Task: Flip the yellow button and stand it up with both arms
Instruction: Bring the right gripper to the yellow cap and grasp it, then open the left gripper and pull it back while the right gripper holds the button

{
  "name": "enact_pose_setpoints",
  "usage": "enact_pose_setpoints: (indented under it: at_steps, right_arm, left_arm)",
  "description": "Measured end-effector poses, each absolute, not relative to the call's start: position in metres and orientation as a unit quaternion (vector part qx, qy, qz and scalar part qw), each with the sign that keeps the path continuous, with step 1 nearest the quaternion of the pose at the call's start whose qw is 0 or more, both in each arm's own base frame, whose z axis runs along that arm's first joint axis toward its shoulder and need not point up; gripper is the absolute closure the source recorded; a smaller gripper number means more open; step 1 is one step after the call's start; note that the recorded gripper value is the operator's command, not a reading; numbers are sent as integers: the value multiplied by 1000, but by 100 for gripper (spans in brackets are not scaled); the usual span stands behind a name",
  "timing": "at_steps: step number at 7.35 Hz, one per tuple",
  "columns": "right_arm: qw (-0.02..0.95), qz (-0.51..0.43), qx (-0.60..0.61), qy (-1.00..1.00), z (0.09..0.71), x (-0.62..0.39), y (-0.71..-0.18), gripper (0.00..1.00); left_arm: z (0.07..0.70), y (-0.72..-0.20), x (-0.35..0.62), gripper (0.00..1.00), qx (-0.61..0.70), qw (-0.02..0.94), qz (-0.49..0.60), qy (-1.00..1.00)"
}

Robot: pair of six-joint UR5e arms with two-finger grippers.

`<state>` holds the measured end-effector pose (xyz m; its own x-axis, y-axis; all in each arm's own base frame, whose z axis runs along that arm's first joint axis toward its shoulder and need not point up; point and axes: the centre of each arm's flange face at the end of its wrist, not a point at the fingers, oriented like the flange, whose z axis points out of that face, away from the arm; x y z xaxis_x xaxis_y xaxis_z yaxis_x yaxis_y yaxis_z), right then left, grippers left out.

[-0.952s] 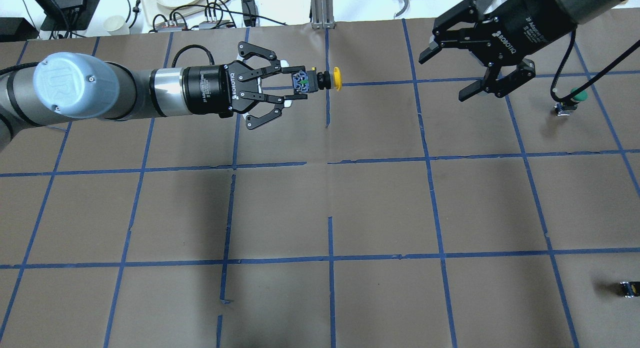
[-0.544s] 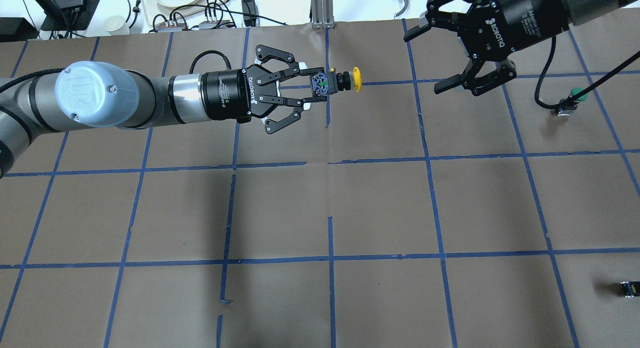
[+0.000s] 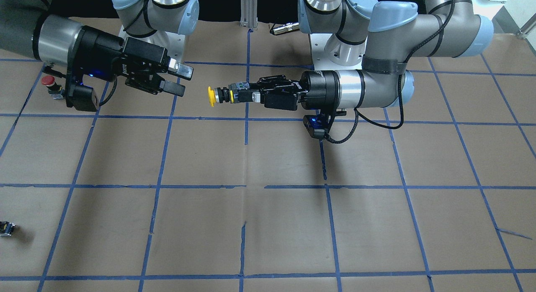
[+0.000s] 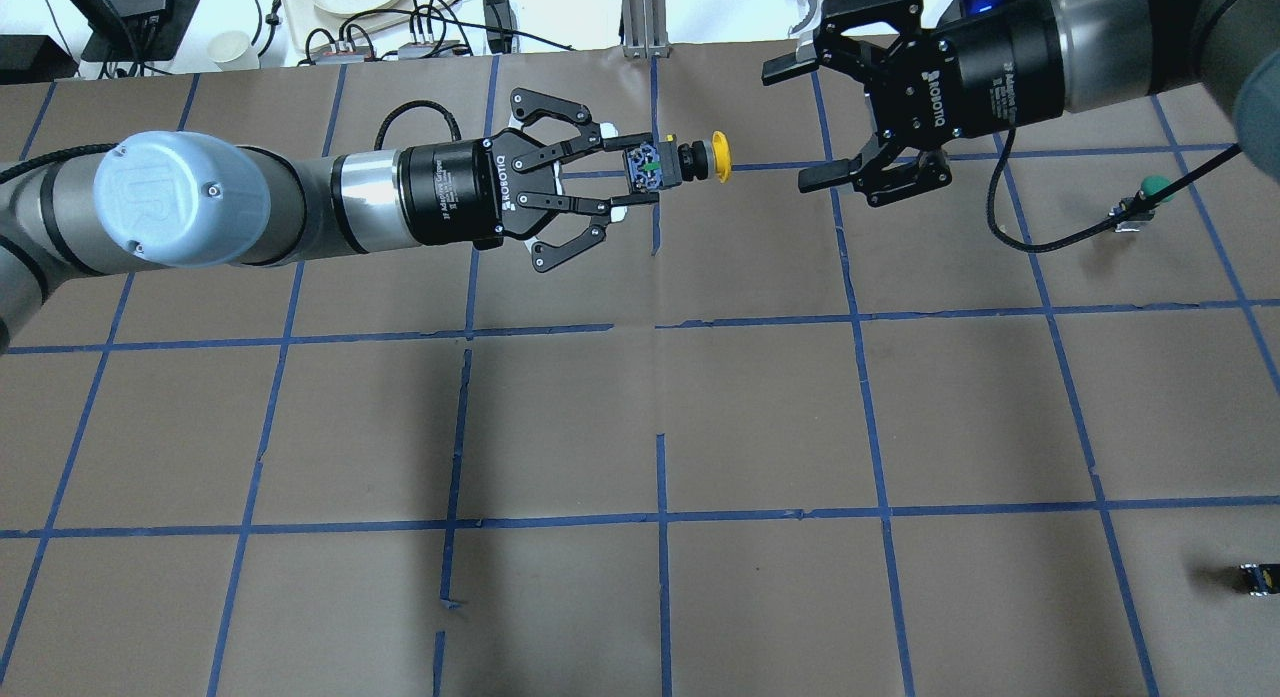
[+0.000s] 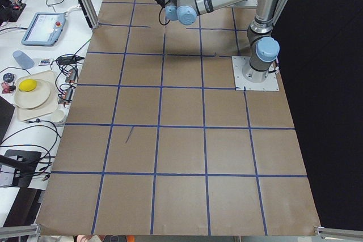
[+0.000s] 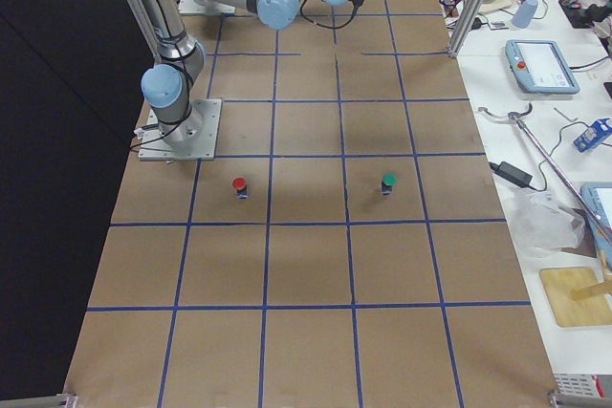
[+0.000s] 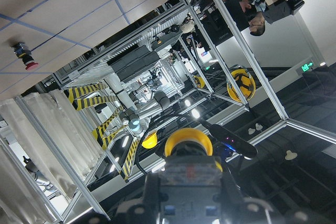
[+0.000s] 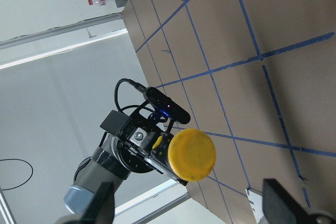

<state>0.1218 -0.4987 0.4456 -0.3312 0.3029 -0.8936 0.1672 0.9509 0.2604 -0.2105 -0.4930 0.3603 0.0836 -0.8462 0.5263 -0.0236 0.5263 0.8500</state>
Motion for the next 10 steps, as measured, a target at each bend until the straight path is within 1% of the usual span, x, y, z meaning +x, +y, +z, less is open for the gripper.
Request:
enact_pose_setpoints:
  at_steps: [2, 3, 4, 5, 7, 8, 9, 10]
  right_arm:
    - [581, 56, 130, 801, 436, 134, -494, 6]
    - [587, 58, 125, 798, 436, 142, -491, 21]
    - [589, 57, 120, 797, 438, 146, -490, 46]
    - [589, 55, 116, 798, 441, 148, -488, 66]
    - [587, 51, 113, 800, 443, 147, -486, 75]
    - [586, 51, 114, 801, 442, 146, -486, 76]
    - [583, 51, 114, 803, 442, 144, -486, 76]
    - [579, 52, 115, 806, 441, 143, -486, 76]
  left_arm:
    - [366, -482, -228, 99, 362, 643, -329, -589]
    - [366, -478, -232, 99, 363, 645, -330, -585]
    - [366, -477, -233, 98, 363, 647, -330, -584]
    - [367, -476, -234, 98, 362, 648, -329, -584]
    - [369, -476, -234, 98, 361, 649, -327, -584]
    - [370, -477, -233, 98, 360, 650, -327, -584]
    - [370, -476, -233, 89, 360, 649, -327, -585]
    - [370, -476, -233, 39, 360, 649, -327, -585]
